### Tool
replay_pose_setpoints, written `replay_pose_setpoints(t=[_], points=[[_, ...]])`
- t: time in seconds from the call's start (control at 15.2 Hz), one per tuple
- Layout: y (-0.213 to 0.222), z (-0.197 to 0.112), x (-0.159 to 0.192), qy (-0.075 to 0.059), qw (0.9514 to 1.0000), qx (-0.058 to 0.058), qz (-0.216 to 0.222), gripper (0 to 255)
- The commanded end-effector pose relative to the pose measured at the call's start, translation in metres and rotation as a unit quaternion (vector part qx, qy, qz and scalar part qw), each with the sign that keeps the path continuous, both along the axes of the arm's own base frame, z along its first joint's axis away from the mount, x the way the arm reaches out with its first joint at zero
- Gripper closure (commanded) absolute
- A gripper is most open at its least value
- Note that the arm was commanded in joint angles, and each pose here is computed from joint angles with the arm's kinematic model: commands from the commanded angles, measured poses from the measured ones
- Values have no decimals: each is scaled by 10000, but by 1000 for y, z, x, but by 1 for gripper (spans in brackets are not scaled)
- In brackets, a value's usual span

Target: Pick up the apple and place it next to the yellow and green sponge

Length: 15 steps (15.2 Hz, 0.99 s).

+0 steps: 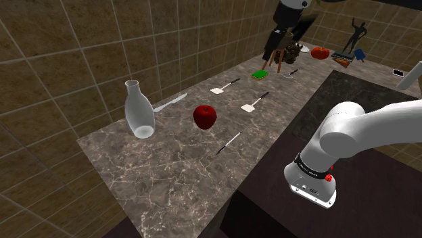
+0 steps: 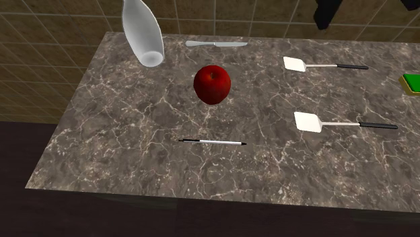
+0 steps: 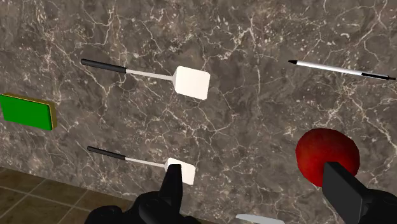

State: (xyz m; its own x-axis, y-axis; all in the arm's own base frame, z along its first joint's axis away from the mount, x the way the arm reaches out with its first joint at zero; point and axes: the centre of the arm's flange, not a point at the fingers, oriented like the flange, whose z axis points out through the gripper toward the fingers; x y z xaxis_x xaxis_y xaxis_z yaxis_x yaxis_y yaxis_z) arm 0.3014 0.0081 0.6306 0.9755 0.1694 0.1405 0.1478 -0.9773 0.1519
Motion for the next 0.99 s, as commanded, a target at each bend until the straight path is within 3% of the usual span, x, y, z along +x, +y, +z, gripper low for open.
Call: replay_pose_setpoints(t=[0.0,0.92], points=[[0,0,0,0,10000,0,0,0],[97,-121,98,221,9994,235,-85,0]])
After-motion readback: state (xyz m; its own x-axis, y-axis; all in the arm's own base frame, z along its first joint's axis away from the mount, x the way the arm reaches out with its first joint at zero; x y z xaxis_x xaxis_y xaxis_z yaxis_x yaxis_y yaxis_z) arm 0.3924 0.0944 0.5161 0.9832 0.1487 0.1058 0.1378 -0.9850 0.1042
